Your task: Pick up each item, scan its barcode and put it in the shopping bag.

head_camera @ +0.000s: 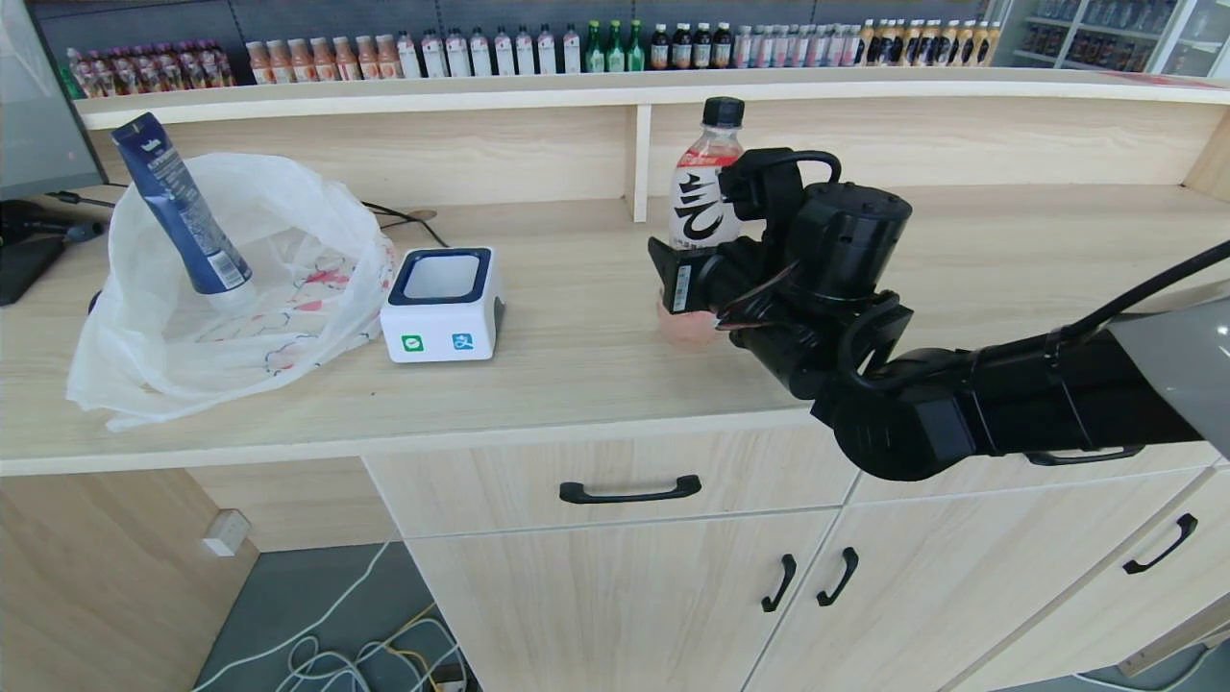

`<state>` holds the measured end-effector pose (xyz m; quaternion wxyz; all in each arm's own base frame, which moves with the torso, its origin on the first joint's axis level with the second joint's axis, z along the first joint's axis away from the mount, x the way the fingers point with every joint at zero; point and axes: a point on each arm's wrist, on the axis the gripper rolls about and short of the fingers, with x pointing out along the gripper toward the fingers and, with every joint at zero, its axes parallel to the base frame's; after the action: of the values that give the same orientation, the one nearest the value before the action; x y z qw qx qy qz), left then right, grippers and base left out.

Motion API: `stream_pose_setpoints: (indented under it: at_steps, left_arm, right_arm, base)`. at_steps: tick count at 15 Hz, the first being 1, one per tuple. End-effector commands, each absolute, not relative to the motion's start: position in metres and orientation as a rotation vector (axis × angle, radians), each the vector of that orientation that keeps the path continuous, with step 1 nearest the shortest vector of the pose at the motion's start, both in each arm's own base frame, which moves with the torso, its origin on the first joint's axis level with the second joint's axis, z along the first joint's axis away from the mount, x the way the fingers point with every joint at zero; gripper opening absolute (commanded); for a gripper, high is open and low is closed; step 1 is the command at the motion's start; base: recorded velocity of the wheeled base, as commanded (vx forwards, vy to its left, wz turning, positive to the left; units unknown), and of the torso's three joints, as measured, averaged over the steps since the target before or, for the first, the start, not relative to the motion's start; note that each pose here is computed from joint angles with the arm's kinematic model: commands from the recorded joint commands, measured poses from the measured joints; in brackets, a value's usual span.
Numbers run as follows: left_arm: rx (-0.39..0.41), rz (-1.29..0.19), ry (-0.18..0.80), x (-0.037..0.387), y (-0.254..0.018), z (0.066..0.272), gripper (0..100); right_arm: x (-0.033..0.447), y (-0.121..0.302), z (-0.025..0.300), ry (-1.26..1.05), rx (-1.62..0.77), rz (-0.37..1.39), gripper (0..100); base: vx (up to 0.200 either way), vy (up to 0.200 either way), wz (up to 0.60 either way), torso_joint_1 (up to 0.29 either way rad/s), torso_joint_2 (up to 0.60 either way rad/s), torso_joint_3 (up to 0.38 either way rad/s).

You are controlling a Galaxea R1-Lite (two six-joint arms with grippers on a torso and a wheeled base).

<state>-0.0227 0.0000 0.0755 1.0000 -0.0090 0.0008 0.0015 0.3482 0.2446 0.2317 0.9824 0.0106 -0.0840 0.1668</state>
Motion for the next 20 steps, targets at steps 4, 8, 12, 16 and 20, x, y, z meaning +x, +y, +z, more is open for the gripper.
stream_pose_setpoints:
  at_steps: [4,8,12,16,20]
  left_arm:
    - [-0.018,0.003,0.002,-0.023,0.000,0.076,100]
    - [-0.018,0.003,0.002,-0.023,0.000,0.076,100]
    - [-0.018,0.003,0.002,-0.023,0.000,0.076,100]
    - [-0.018,0.003,0.002,-0.023,0.000,0.076,100]
    - [-0.018,0.003,0.002,-0.023,0.000,0.076,100]
  right_arm:
    - [0.347,0.244,0.235,-0.177,0.025,0.338,0]
    - [0.345,0.244,0.237,-0.181,0.027,0.337,0]
    - [0.338,0.246,0.242,-0.196,0.035,0.346,0]
    - [0.326,0.243,0.259,-0.238,0.061,0.338,0]
    - [0.288,0.221,0.283,-0.264,0.063,0.348,0]
  base:
    - [0.000,0.000,0.00,0.000,0.00,0.000]
    - [0.000,0.000,0.00,0.000,0.00,0.000]
    - [0.000,0.000,0.00,0.000,0.00,0.000]
    - [0.000,0.000,0.00,0.000,0.00,0.000]
    - [0.000,0.000,0.00,0.000,0.00,0.000]
